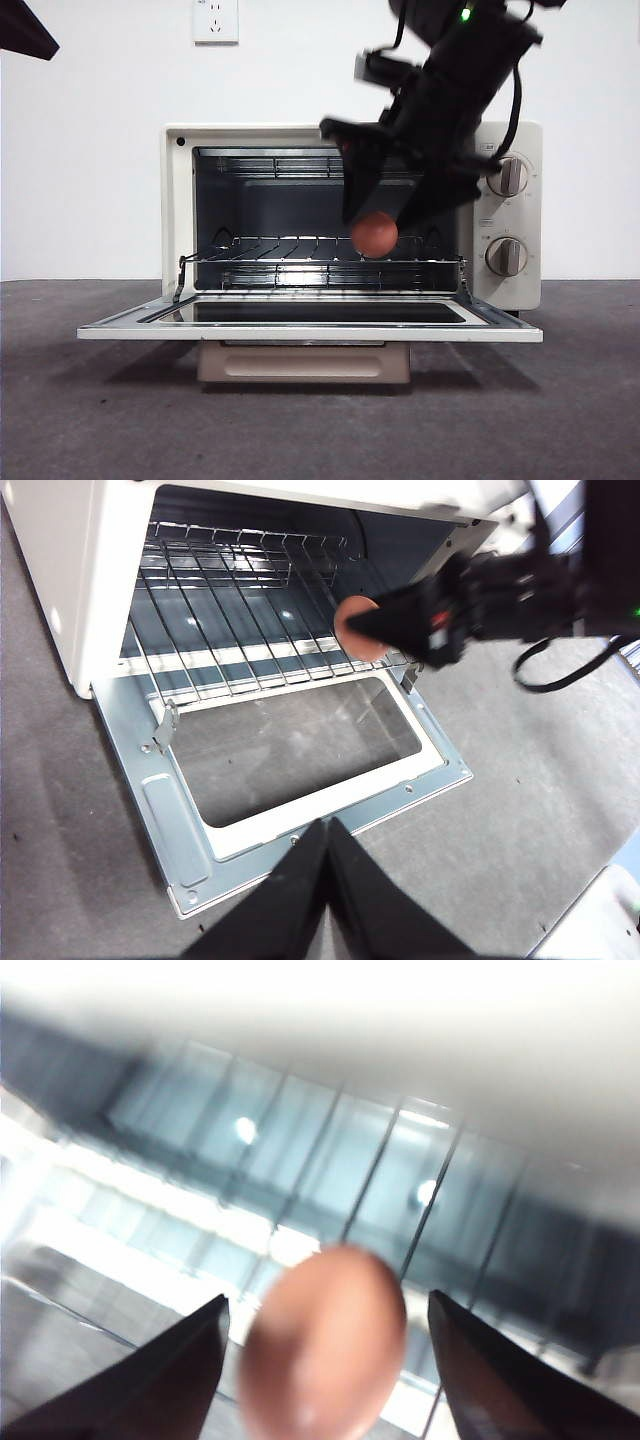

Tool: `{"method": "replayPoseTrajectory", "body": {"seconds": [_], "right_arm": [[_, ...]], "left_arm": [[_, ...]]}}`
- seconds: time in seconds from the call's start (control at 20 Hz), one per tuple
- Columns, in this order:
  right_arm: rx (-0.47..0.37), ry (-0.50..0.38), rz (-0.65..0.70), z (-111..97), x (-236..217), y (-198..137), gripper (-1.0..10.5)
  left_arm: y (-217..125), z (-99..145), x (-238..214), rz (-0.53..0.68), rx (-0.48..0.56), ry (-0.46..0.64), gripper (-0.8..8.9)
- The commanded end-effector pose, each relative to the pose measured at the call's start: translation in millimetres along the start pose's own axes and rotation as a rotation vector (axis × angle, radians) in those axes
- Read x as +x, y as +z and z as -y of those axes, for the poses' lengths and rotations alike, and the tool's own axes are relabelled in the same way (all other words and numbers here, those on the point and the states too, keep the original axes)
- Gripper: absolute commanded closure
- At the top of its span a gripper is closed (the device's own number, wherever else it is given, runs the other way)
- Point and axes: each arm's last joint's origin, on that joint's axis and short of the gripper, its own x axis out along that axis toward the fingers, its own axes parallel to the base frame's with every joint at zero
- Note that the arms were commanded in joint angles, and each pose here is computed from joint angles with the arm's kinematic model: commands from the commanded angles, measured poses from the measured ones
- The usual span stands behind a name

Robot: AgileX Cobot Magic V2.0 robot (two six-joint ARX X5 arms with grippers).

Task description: Eggoven

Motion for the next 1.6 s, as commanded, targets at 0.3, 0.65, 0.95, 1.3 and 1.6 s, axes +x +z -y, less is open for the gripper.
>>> {"method": "replayPoseTrajectory", "body": {"seconds": [0.3, 0.65, 0.95, 1.3, 1.6], "right_arm": [[-0.060, 0.087, 0.098, -28.0, -82.7, 13.1, 6.2], [-0.092, 0.194, 0.275, -35.1, -196.9, 5.4, 6.2], [-0.082, 0.149, 0.332, -21.4, -242.8, -9.5, 6.2], [-0.077, 0.149, 0.358, -18.6, -253.3, -12.5, 6.2], [-0.073, 0.128, 0.363, -18.0, -253.1, -12.2, 6.2]], "left_arm": [[6.6, -30.3, 37.9, -0.051, -0.048, 0.035, 8.08], [-7.4, -89.4, 107.6, -0.200, -0.158, 0.108, 8.08], [-28.3, -122.1, 147.4, -0.263, -0.220, 0.155, 8.08], [-45.0, -128.5, 169.3, -0.323, -0.244, 0.089, 8.08], [-46.4, -122.2, 172.7, -0.338, -0.262, -0.065, 8.08]]}}
